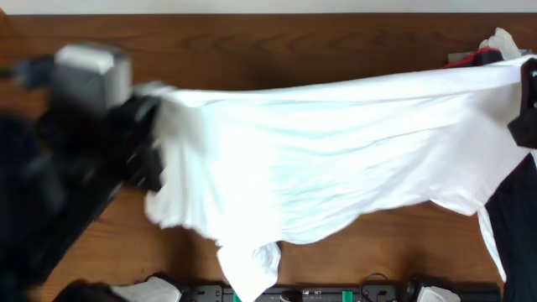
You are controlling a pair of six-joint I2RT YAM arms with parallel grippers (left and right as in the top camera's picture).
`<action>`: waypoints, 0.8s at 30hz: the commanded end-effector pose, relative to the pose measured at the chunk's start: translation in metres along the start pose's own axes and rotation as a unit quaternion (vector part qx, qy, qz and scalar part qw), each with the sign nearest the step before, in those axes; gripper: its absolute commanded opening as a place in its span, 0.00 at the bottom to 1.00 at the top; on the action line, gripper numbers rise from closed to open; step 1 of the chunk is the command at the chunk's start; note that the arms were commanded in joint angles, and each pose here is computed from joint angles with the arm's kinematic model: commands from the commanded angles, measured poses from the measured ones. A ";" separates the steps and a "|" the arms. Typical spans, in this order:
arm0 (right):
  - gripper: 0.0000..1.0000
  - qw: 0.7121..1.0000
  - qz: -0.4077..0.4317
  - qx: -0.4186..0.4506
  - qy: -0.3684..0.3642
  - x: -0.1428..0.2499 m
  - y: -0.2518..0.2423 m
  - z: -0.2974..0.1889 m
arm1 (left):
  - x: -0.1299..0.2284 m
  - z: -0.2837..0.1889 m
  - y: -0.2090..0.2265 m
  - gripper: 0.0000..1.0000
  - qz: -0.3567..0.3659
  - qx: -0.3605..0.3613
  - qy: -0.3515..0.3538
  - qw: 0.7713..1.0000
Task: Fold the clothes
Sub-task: 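Raise the held shirt high and swing it forward across the table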
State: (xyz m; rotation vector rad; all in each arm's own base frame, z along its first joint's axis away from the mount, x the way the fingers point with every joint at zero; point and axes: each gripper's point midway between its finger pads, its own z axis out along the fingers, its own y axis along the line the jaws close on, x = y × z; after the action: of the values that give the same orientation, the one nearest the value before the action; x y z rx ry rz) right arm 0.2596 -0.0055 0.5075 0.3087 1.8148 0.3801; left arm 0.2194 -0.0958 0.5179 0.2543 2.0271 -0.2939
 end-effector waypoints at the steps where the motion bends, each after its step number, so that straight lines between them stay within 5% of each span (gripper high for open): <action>1: 0.01 0.999 -0.009 0.032 -0.015 -0.006 -0.009 -0.005 | 0.015 -0.002 0.013 0.06 0.023 -0.033 0.029 0.999; 15: 0.01 0.999 0.007 0.034 0.038 -0.001 -0.028 0.058 | -0.056 0.034 0.019 0.06 0.080 -0.089 -0.076 0.990; 24: 0.01 0.999 0.003 0.023 0.032 -0.016 -0.047 0.134 | -0.070 0.146 0.068 0.06 0.055 -0.150 -0.035 0.987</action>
State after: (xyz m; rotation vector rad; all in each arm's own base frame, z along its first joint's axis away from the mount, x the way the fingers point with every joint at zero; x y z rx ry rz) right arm 0.3807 -0.0301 0.4687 0.3259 1.9024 0.4079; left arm 0.3643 -0.1021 0.5196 0.2247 1.9297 -0.0066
